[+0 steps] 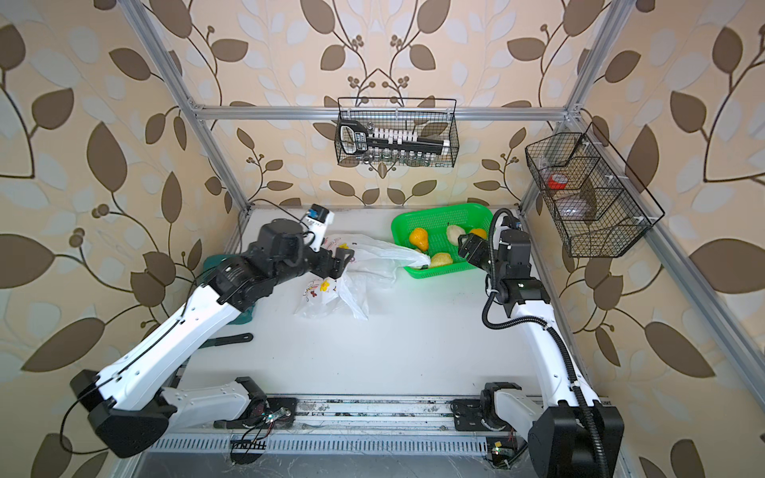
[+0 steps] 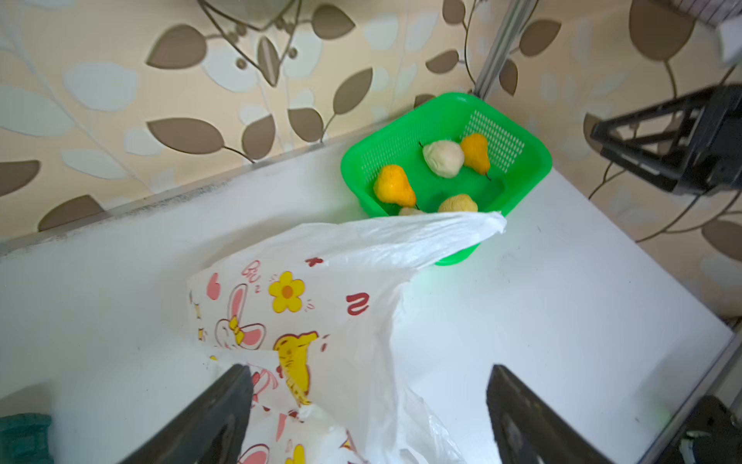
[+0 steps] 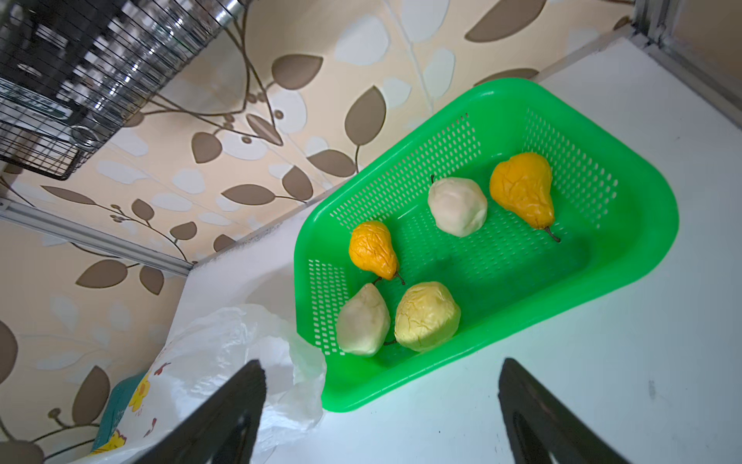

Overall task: Place the pears into plastic bags & tie knots
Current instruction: Pick up the plastic bag at the center of the board, then pick up the pear from the basket.

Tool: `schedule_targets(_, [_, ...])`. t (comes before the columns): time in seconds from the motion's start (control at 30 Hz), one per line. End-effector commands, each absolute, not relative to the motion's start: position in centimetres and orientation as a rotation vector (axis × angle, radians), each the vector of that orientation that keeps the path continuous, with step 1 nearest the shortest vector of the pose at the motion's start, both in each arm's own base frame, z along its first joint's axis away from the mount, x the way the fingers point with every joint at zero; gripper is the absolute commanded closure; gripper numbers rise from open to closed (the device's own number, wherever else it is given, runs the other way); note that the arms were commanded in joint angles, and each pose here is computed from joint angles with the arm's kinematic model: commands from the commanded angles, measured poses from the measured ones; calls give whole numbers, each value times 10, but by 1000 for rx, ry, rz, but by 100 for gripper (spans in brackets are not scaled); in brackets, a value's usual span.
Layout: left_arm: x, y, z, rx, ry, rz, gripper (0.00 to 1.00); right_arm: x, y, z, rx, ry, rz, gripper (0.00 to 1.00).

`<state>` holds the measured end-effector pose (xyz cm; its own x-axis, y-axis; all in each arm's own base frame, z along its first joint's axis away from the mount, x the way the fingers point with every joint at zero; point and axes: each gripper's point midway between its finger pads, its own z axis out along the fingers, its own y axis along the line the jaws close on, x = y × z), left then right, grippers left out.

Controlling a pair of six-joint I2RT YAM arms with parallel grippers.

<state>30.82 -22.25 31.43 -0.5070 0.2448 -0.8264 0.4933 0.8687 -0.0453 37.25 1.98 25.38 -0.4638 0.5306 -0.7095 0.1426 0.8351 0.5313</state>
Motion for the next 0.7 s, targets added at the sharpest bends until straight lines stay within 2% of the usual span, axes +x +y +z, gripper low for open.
schedule_targets(0.0, [311,-208,290,650,2193,-54,7,375,24,258,516,2067,534,10])
schedule_targets(0.17, [325,-211,273,670,2223,40,7,386,29,261,525,2080,574,10])
schedule_targets(0.23, [330,-213,268,672,2220,55,12,393,32,260,524,2087,602,10])
schedule_targets(0.33, [337,-215,265,658,2200,68,43,406,41,257,504,2112,658,10])
schedule_targets(0.4, [348,-214,256,633,2212,110,75,416,50,252,479,2147,683,10])
schedule_targets(0.47, [356,-208,257,570,2215,110,97,427,60,244,450,2196,699,12])
schedule_targets(0.5, [362,-200,260,514,2219,108,100,433,65,238,433,2220,696,12])
schedule_targets(0.67, [379,-151,281,195,2198,26,100,467,84,211,376,2322,576,14])
